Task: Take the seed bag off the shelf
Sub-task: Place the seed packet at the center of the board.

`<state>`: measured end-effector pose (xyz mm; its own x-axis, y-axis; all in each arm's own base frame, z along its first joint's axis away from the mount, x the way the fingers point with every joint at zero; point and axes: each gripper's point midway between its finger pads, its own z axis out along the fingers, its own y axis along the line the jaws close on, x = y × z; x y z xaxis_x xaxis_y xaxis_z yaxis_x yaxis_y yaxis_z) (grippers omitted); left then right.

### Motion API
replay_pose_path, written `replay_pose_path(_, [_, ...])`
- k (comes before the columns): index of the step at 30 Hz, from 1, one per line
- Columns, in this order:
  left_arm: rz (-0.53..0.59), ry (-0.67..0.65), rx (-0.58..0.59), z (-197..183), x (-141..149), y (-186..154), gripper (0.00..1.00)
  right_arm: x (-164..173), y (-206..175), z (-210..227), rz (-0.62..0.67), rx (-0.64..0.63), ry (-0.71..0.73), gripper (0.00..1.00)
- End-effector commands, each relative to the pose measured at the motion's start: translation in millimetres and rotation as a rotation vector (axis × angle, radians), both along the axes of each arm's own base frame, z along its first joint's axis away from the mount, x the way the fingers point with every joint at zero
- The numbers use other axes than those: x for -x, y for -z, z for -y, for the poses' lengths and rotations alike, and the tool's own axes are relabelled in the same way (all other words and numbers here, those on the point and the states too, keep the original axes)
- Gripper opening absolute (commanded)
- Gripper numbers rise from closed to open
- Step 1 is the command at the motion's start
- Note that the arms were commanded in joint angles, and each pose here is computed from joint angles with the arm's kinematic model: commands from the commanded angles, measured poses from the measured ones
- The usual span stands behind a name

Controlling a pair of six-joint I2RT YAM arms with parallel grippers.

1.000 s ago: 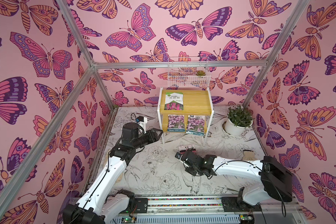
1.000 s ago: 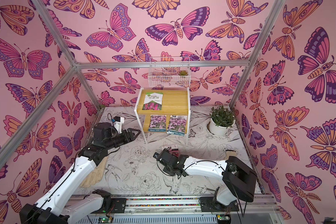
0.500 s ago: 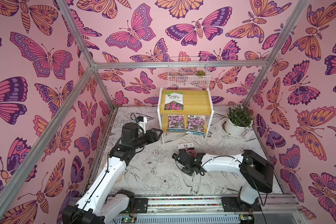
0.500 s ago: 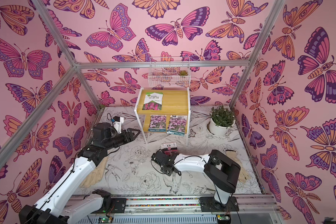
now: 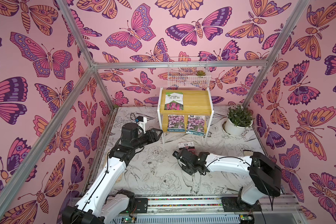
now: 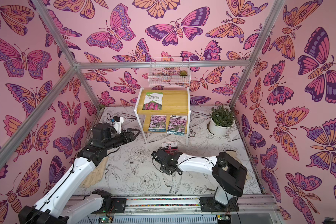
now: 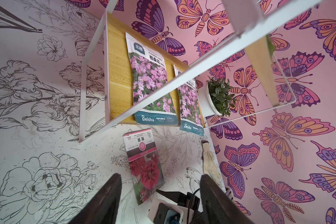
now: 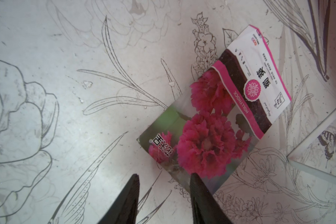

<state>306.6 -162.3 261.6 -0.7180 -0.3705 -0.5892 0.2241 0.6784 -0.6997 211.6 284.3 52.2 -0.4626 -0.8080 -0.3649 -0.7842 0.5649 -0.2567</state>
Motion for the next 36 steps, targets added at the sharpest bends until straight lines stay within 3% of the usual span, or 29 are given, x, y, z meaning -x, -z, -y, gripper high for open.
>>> replay_pose_path(1, [-0.004, 0.005, -0.015, -2, 2, 6, 0.67, 5, -26, 0, -0.007, -0.076, 0.022, 0.46])
replay_pose_path(6, [-0.031, -0.004, -0.038, -7, -2, 18, 0.68, 11, -108, -11, 0.045, -0.313, 0.018, 0.46])
replay_pose_path(10, [-0.071, -0.021, -0.034, -12, -2, 31, 0.68, 9, -200, -3, 0.21, -0.574, 0.024, 0.47])
replay_pose_path(12, [-0.072, -0.025, -0.03, -12, -2, 31, 0.68, 10, -241, 1, 0.284, -0.68, 0.007, 0.53])
replay_pose_path(14, [-0.07, -0.027, -0.025, -12, -2, 29, 0.68, 5, -274, 2, 0.356, -0.712, -0.008, 0.67])
replay_pose_path(16, [-0.071, -0.029, -0.025, -12, -3, 30, 0.68, -8, -295, -4, 0.412, -0.669, -0.006, 0.74])
replay_pose_path(19, [-0.077, -0.02, -0.017, -10, -2, 30, 0.67, -40, -320, -15, 0.427, -0.607, 0.04, 0.76])
replay_pose_path(22, [-0.079, -0.016, -0.002, -10, 2, 28, 0.67, -81, -347, -20, 0.365, -0.725, 0.113, 0.74])
replay_pose_path(25, [-0.072, -0.024, 0.004, -12, 7, 27, 0.66, -133, -359, -11, 0.281, -0.826, 0.222, 0.71])
replay_pose_path(30, [-0.058, -0.039, 0.007, -15, 13, 25, 0.67, -205, -337, -7, 0.065, -0.901, 0.368, 0.68])
replay_pose_path(36, [-0.062, -0.034, 0.012, -14, 13, 25, 0.67, -228, -316, -30, -0.105, -0.973, 0.371, 0.65])
